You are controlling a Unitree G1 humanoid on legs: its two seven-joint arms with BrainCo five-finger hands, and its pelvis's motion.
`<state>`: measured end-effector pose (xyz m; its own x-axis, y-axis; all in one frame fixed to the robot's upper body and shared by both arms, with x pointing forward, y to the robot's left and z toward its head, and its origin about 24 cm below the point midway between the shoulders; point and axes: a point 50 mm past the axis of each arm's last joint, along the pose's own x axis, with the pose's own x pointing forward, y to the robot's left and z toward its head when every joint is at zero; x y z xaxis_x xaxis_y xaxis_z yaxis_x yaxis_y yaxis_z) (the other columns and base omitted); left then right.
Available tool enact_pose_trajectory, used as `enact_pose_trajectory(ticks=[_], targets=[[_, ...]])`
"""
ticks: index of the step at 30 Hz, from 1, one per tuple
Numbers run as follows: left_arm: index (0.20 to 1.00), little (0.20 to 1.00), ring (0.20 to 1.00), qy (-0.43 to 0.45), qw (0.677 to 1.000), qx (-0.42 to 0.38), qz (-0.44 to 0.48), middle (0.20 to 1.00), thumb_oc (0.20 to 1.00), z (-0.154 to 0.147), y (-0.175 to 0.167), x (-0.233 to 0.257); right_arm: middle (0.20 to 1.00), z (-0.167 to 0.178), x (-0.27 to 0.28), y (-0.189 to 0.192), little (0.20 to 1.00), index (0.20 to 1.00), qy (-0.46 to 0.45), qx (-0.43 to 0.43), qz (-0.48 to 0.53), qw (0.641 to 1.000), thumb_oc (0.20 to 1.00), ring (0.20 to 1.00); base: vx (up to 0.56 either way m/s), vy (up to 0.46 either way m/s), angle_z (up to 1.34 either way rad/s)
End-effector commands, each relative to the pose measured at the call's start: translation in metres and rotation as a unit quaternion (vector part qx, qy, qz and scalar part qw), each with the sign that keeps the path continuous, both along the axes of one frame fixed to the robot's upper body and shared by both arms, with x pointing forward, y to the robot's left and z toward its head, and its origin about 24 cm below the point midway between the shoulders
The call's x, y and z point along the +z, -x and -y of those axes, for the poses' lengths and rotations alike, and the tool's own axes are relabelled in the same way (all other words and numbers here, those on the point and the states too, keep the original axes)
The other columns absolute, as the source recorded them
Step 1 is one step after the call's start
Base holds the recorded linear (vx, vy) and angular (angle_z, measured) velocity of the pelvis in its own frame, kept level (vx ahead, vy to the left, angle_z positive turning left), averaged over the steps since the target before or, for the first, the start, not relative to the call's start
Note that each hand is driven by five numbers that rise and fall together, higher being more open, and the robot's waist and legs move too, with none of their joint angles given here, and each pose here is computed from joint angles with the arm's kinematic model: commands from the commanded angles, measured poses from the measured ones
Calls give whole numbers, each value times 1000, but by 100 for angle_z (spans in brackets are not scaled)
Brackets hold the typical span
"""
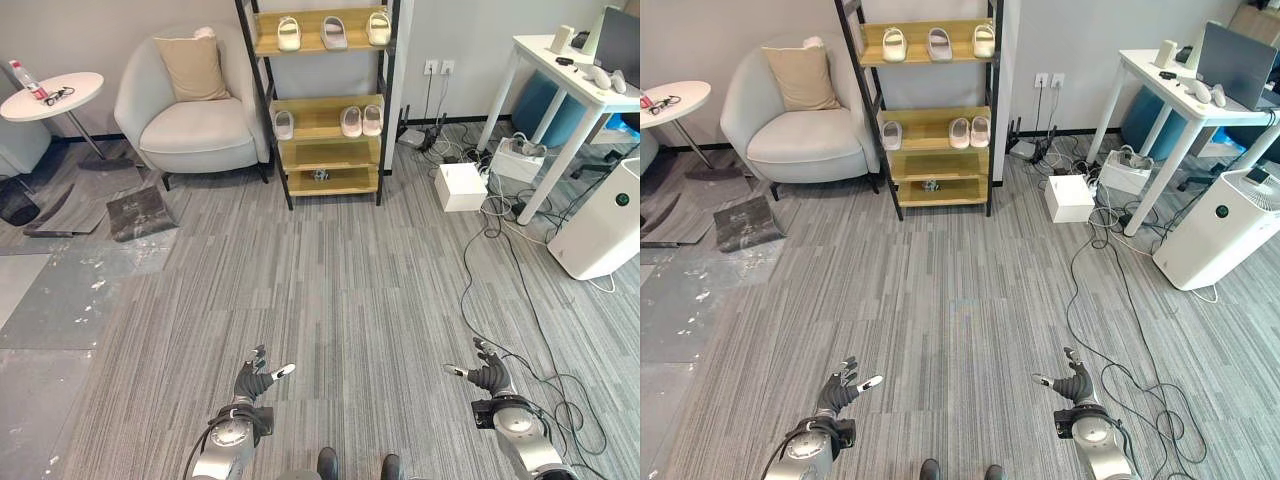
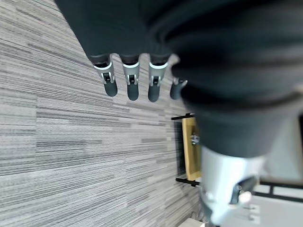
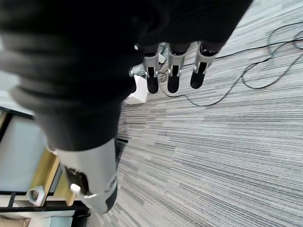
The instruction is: Arrange the slippers neatly on the shoe rack.
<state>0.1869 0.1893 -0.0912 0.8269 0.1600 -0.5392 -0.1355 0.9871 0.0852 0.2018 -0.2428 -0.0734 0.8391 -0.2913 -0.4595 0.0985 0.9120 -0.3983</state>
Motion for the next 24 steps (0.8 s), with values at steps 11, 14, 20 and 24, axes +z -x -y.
enact_pose_trajectory(ticks=[11, 14, 20, 24], targets=[[1000, 1000, 1000, 7, 1000, 0, 18, 1000, 1000, -1, -14, 6, 1000, -11, 10, -13, 1000, 1000, -44, 4, 41, 998, 1000, 1000, 1, 0, -2], [1000, 1000, 1000, 9, 1000, -3, 17, 1000, 1000, 0, -14, 5, 1000, -14, 8, -12, 1000, 1000, -50, 8, 38, 998, 1000, 1000, 3, 3, -6], [1000, 1000, 1000, 12, 1000, 0, 19, 1000, 1000, 0, -14, 6, 1000, -16, 5, -9, 1000, 1000, -59, 9, 32, 998, 1000, 1000, 0, 0, 0], [1000, 1000, 1000, 9, 1000, -10, 23, 1000, 1000, 0, -14, 7, 1000, -18, 2, -8, 1000, 1000, -67, 10, 25, 997, 1000, 1000, 0, 0, 0]])
